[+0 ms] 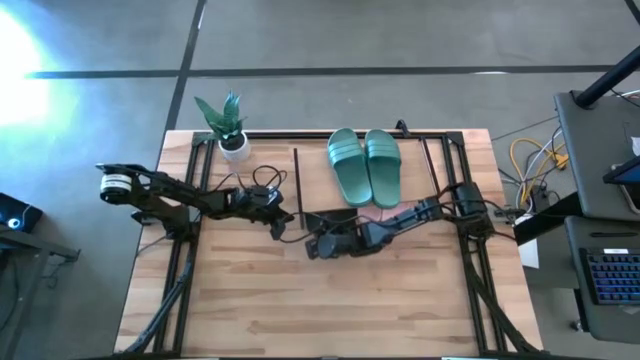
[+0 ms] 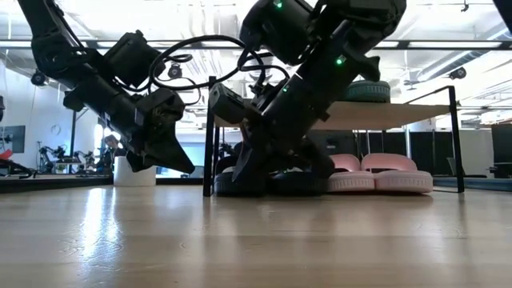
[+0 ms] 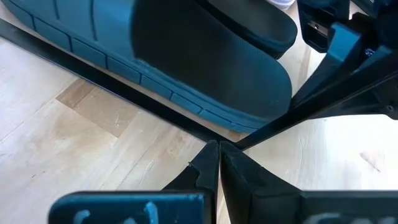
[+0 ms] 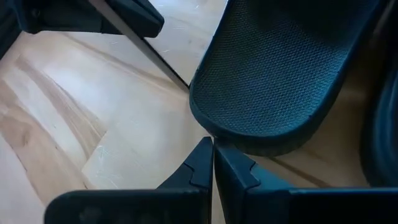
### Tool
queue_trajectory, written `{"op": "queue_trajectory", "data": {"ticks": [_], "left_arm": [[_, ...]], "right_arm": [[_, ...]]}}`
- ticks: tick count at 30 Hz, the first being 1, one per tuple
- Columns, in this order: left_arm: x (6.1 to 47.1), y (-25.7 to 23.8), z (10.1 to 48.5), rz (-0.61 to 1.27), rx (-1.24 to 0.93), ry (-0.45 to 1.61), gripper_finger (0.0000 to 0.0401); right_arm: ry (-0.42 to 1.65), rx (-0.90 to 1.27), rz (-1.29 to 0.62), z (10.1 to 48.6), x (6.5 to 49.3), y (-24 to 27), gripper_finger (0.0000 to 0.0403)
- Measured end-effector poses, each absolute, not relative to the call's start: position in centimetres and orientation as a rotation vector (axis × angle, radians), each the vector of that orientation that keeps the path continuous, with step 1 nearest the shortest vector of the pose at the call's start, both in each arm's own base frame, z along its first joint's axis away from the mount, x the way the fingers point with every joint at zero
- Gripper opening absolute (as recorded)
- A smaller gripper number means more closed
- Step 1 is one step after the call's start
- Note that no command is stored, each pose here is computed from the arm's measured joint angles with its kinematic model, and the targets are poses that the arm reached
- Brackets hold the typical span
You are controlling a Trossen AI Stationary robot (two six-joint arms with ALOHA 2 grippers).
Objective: Pick and place slides into the shelf
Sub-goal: Adjust the black slippers under the shelf, then adjust the right pink slipper under the shelf
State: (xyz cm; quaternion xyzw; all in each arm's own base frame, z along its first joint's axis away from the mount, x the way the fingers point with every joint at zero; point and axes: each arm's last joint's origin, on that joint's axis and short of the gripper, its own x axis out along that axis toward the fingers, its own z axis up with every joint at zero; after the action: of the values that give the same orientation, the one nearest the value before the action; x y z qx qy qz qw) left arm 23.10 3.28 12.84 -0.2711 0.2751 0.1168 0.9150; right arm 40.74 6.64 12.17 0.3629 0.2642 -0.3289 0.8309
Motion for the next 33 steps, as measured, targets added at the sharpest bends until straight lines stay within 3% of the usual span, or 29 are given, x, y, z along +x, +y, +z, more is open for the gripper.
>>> {"op": "queue_trajectory", "data": {"ticks": [14,24,33], "left_arm": [[23.1,3.3,12.8,0.241,-0.561,0.566,0.0000],[23.1,3.3,12.9,0.240,-0.562,0.564,0.0000],[23.1,3.2,12.9,0.227,-0.567,0.567,0.0000]], "right_arm": [[0.613,0.838,-0.576,15.0,39.2,10.3,0.0008],[0.800,0.841,-0.970,15.1,32.3,13.0,0.0008],[0.837,0.847,-1.203,12.6,28.2,11.8,0.0008]]}}
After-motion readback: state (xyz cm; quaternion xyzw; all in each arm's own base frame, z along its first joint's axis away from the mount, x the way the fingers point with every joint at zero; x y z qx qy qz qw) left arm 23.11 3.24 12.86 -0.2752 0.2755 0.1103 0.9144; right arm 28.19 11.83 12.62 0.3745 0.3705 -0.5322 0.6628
